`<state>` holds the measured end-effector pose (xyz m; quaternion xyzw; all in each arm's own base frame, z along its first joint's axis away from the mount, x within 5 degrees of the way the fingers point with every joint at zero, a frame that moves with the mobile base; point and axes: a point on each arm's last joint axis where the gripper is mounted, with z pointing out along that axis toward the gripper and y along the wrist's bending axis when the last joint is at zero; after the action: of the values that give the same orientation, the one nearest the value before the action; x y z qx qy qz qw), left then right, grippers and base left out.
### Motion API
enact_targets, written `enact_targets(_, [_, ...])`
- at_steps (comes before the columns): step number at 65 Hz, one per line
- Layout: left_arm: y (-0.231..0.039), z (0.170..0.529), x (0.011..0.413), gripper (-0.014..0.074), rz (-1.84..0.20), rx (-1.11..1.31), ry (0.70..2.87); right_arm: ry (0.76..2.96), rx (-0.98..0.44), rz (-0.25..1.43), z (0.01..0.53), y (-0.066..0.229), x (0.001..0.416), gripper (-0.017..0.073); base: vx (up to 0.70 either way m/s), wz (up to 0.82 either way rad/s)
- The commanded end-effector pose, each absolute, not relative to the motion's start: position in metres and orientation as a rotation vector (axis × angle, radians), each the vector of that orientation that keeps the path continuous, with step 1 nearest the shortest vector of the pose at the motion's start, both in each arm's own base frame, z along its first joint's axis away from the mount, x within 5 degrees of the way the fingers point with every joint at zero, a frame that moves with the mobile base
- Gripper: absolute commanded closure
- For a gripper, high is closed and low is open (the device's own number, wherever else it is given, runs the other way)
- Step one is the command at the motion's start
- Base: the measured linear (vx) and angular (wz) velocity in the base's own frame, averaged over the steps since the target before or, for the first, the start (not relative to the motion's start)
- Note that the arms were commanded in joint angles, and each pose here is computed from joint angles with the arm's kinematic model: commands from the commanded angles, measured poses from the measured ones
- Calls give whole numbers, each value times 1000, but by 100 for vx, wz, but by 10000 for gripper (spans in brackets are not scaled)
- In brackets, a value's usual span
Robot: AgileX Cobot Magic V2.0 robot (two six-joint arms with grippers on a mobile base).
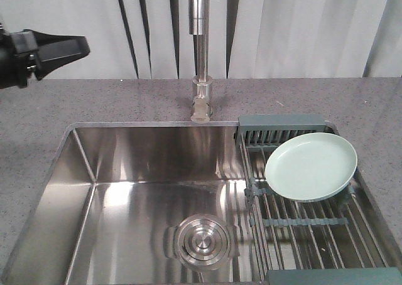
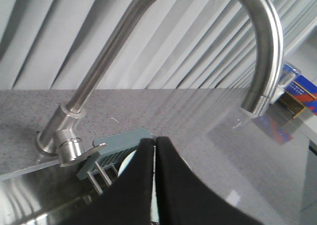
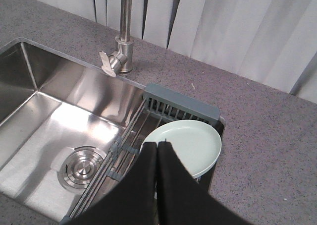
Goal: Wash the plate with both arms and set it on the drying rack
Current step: 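Move the left gripper back in toward the faucet lever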
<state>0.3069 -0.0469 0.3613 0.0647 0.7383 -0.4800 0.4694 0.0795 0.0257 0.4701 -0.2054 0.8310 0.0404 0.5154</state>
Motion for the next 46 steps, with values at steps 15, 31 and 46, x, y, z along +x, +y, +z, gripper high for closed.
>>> enact_targets(15, [-99, 344, 359, 600, -1389, 171, 1838, 1920, -472, 45, 482, 23, 80, 566, 0, 0])
enact_targets(31, [-137, 298, 378, 600, -1479, 187, 1955, 1922, -471, 32, 482, 22, 80, 566, 0, 0])
enact_targets(46, [-157, 279, 387, 600, -1493, 193, 2001, 1924, -470, 20, 482, 21, 81, 566, 0, 0])
